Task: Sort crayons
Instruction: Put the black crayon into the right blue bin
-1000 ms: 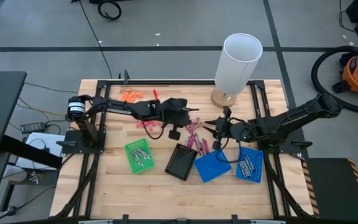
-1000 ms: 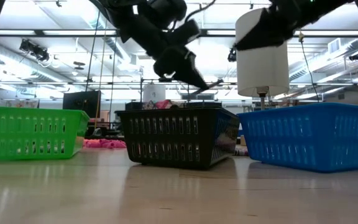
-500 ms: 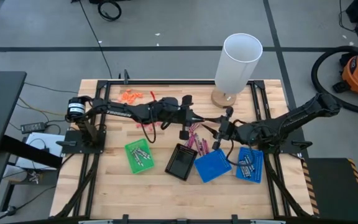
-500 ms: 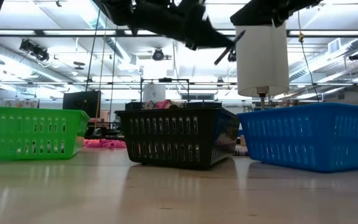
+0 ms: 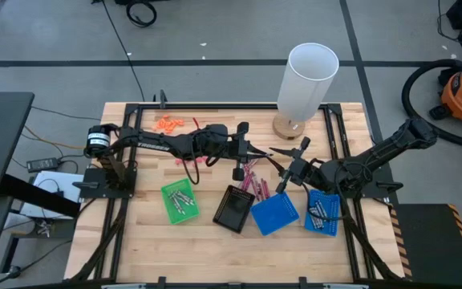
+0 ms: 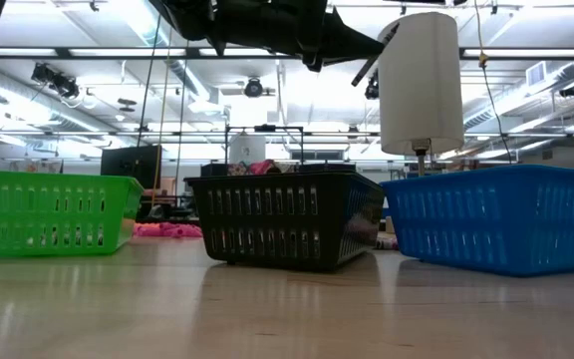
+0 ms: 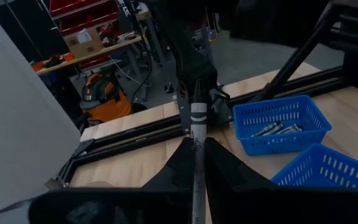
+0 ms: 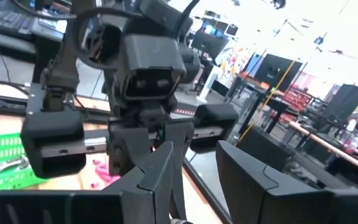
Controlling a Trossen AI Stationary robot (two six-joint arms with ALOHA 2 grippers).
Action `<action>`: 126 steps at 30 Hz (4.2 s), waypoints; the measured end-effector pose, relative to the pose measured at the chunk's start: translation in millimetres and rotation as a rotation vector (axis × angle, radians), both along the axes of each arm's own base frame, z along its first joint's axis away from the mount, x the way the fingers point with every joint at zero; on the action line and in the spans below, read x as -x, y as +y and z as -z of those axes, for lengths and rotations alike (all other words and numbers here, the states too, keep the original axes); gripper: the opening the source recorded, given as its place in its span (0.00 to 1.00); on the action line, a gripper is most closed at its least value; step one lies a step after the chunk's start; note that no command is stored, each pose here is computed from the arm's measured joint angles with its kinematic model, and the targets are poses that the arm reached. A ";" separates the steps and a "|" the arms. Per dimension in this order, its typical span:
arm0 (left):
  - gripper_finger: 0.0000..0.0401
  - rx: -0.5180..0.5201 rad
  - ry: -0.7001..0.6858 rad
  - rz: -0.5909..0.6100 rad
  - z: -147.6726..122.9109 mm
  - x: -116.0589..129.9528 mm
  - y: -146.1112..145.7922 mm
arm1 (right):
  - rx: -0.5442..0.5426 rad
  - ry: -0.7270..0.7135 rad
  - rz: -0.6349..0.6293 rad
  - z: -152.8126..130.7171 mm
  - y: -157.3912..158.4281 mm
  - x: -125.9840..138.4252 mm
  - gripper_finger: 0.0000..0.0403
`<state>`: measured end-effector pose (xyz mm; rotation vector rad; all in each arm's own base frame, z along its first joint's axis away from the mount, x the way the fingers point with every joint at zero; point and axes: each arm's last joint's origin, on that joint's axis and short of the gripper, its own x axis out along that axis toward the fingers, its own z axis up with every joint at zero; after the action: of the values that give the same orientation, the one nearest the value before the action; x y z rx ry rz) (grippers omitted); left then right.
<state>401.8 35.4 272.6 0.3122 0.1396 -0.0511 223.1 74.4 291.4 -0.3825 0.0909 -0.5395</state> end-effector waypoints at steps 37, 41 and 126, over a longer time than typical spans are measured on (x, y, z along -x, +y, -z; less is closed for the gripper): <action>0.17 -0.002 -0.138 0.103 -13.5 -0.9 -3.4 | -0.043 -0.004 -0.052 2.8 0.1 -1.5 0.07; 0.31 0.001 -0.103 0.063 -10.0 -0.8 -0.9 | -0.051 -0.014 -0.069 2.1 0.5 -1.6 0.07; 0.47 -0.084 0.585 -0.308 49.8 24.5 9.2 | -1.449 0.948 0.501 99.4 16.1 84.3 0.10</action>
<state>377.3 44.6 222.7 0.3495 0.7698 0.1716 138.8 90.4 192.1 0.8695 1.4322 -0.6069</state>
